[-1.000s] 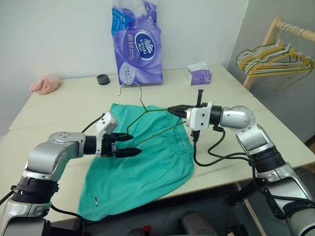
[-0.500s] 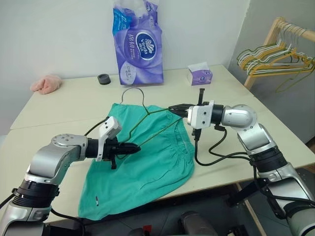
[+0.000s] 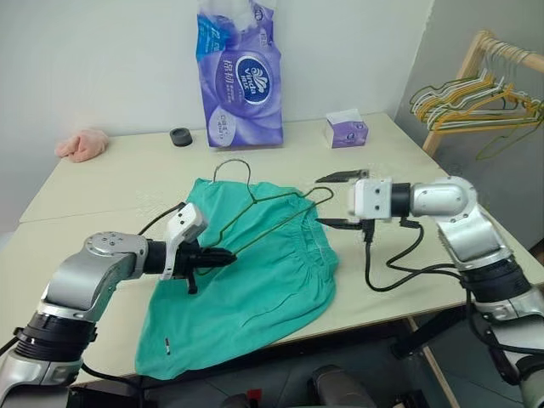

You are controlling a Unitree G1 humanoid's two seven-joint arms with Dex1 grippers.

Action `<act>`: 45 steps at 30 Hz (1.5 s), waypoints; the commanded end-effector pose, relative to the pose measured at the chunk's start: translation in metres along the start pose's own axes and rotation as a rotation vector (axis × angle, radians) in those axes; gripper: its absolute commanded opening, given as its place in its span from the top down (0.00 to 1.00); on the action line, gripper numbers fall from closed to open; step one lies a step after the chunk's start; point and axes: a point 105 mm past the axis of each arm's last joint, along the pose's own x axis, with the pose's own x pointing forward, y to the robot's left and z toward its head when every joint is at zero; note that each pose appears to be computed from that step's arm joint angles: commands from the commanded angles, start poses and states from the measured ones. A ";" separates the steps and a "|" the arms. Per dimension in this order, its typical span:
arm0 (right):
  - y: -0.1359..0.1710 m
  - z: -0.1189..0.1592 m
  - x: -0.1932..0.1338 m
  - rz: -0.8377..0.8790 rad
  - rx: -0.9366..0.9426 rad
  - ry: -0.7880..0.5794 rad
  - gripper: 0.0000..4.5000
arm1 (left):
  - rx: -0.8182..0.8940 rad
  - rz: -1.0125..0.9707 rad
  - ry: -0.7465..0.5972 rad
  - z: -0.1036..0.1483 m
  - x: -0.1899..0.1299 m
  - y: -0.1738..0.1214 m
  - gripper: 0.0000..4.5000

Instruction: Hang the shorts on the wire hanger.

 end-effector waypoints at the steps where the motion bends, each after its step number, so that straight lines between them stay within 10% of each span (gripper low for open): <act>1: -0.004 0.011 -0.002 0.029 0.020 0.006 0.03 | 0.119 -0.020 0.032 0.008 -0.003 -0.006 1.00; 12: 0.022 0.005 0.037 0.275 0.043 0.127 0.07 | 0.200 -0.048 0.051 0.017 0.001 -0.012 1.00; 25: 0.034 -0.012 0.038 0.345 0.060 0.198 0.99 | 0.232 -0.038 0.054 0.019 0.001 -0.014 1.00; 32: 0.039 -0.018 0.033 0.368 0.073 0.211 0.99 | 0.246 -0.037 0.007 0.026 0.002 -0.014 1.00; 41: 0.040 -0.032 0.016 0.323 0.202 0.234 1.00 | 0.209 0.193 -0.181 0.043 -0.027 0.019 0.44; 45: 0.045 -0.050 -0.002 0.276 0.322 0.278 1.00 | 0.092 0.386 -0.323 0.047 -0.065 0.043 0.44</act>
